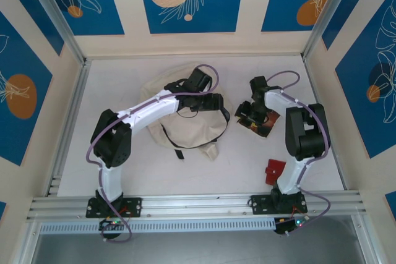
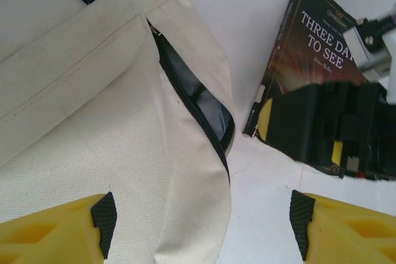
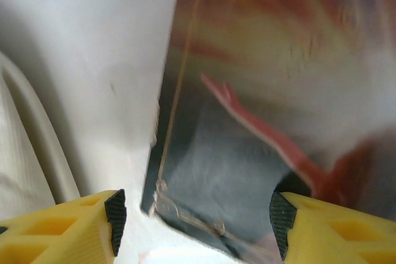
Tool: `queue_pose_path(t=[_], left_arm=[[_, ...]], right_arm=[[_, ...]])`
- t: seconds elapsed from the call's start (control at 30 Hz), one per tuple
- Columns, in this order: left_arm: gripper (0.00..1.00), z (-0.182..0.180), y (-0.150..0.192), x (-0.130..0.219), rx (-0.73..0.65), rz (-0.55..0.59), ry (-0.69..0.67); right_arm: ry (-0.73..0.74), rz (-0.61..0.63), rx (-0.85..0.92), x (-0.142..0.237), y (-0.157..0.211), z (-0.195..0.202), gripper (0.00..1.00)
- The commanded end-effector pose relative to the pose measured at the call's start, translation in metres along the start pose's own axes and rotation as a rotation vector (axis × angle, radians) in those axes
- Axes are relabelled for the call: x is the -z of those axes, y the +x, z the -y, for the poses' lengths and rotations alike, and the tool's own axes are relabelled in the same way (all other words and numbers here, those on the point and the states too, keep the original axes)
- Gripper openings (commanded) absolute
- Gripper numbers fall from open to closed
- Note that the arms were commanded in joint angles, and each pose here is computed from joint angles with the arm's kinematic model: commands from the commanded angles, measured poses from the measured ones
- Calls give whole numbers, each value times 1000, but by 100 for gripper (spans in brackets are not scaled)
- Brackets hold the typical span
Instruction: Pack books, pencil case, and school supplies into a backpack
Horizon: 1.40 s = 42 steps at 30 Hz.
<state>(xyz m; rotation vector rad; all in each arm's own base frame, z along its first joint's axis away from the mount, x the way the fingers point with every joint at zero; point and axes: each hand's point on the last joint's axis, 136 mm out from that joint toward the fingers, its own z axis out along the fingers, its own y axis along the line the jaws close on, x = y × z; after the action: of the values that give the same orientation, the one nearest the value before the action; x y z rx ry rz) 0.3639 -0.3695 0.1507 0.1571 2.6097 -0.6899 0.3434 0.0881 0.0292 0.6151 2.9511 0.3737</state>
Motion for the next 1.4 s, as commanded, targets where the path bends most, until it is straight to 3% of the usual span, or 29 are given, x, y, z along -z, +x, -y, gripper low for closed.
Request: queue_pose_path(t=[0.0,0.2,0.43,0.53,0.87,1.03,1.23,1.37], left_arm=[[76,2,0,13,-6,15,-8],[76,3,-3,15,-9,22,-6],[80,-2,-2,15,-7,26,-28],[82,-1,-2,16,-12,27,-21],[90,3,-2,18,-32,27,-2],[96,1,-1,20,-43,33,-3],[98,1,-2,24,-49,43,0],[98,1,-2,23,-48,40,3]], right_arm=[[32,-157,-56,-6,50,21,67],[-12,32,-111,41,8,27,66],[29,175,-340,58,-37,87,66],[30,169,-395,52,-47,104,63],[22,96,-355,31,-57,106,56],[4,60,-344,21,-56,104,45],[26,53,-331,16,-54,107,40],[27,54,-321,16,-53,106,24]])
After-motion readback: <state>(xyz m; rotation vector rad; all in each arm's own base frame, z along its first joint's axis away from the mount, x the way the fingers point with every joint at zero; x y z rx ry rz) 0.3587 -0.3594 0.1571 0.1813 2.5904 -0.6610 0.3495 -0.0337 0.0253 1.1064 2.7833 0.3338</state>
